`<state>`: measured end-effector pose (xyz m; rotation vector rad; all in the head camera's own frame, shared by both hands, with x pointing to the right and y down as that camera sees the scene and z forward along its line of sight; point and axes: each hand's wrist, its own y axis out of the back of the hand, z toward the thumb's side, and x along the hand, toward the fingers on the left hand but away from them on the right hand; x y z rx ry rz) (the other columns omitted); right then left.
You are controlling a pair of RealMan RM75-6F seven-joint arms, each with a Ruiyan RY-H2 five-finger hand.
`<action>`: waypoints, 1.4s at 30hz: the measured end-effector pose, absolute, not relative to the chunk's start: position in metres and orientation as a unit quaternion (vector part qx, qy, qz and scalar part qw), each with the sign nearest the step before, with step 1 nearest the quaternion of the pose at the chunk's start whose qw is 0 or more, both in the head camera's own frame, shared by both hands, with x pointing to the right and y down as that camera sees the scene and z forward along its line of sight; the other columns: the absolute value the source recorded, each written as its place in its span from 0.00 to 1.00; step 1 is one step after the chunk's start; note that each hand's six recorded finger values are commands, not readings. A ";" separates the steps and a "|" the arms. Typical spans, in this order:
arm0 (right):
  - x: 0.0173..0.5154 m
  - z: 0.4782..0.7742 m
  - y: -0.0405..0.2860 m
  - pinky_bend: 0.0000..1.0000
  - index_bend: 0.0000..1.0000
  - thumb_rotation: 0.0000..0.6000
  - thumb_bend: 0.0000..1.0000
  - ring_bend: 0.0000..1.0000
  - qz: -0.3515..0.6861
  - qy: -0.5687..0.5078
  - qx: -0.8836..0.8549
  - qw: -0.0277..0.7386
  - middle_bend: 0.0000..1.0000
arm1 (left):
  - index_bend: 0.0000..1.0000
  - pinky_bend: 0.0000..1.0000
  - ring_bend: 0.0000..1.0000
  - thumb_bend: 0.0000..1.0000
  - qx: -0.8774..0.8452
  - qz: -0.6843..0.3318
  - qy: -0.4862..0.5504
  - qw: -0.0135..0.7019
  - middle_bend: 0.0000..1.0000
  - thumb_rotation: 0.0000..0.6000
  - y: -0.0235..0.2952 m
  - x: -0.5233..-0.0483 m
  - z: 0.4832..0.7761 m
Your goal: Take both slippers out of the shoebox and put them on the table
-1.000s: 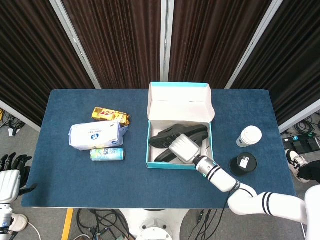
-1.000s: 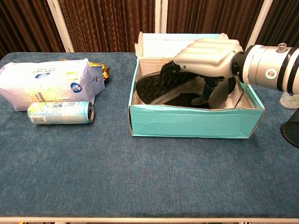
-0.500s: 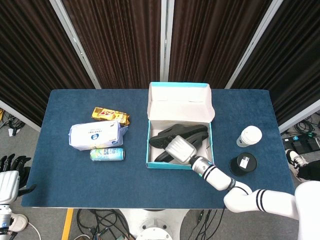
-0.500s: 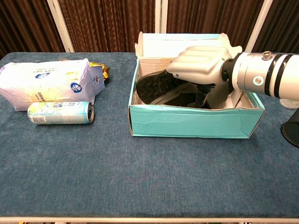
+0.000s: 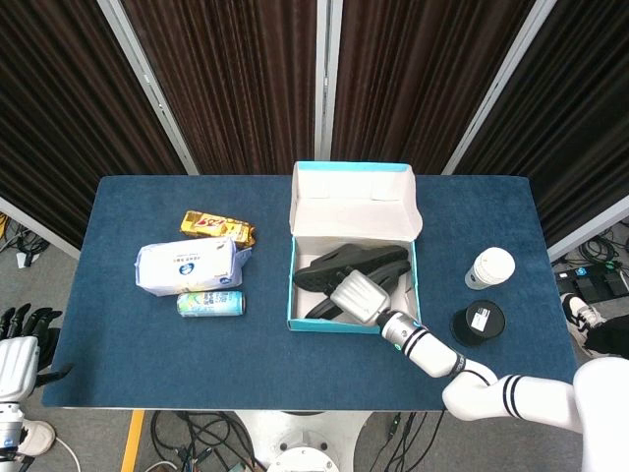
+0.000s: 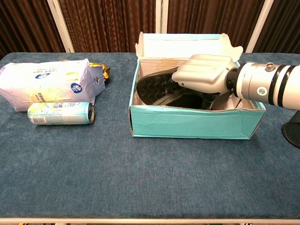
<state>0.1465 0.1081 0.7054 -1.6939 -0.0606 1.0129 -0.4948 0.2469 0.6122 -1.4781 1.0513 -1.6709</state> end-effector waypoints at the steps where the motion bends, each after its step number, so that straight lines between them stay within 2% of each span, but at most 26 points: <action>1: 0.147 0.707 0.108 0.36 0.42 1.00 0.12 0.31 0.429 -0.026 -0.715 0.552 0.38 | 0.22 0.04 0.05 0.00 -0.566 -0.639 0.402 0.331 0.16 1.00 0.247 -0.495 0.612; 3: 0.147 0.709 0.108 0.41 0.49 1.00 0.13 0.35 0.429 -0.028 -0.712 0.556 0.42 | 0.22 0.04 0.05 0.00 -0.566 -0.640 0.402 0.330 0.16 1.00 0.248 -0.496 0.613; 7: 0.147 0.712 0.108 0.55 0.68 1.00 0.20 0.50 0.422 -0.033 -0.706 0.568 0.56 | 0.22 0.04 0.05 0.00 -0.566 -0.640 0.403 0.328 0.16 1.00 0.248 -0.496 0.614; 12: 0.145 0.710 0.105 0.61 0.80 1.00 0.29 0.59 0.406 -0.050 -0.708 0.575 0.66 | 0.22 0.04 0.05 0.00 -0.566 -0.641 0.403 0.327 0.16 1.00 0.249 -0.497 0.614; 29: 0.153 0.653 0.064 0.60 0.82 1.00 0.33 0.60 0.374 -0.145 -0.711 0.578 0.67 | 0.22 0.04 0.05 0.00 -0.566 -0.639 0.402 0.331 0.16 1.00 0.247 -0.494 0.610; 35: 0.149 0.618 0.054 0.60 0.82 1.00 0.33 0.60 0.340 -0.192 -0.720 0.574 0.67 | 0.22 0.04 0.05 0.00 -0.565 -0.639 0.402 0.333 0.16 1.00 0.246 -0.494 0.608; 42: 0.131 0.566 0.065 0.57 0.82 1.00 0.33 0.60 0.262 -0.227 -0.754 0.557 0.67 | 0.22 0.04 0.05 0.00 -0.563 -0.639 0.402 0.337 0.16 1.00 0.245 -0.494 0.604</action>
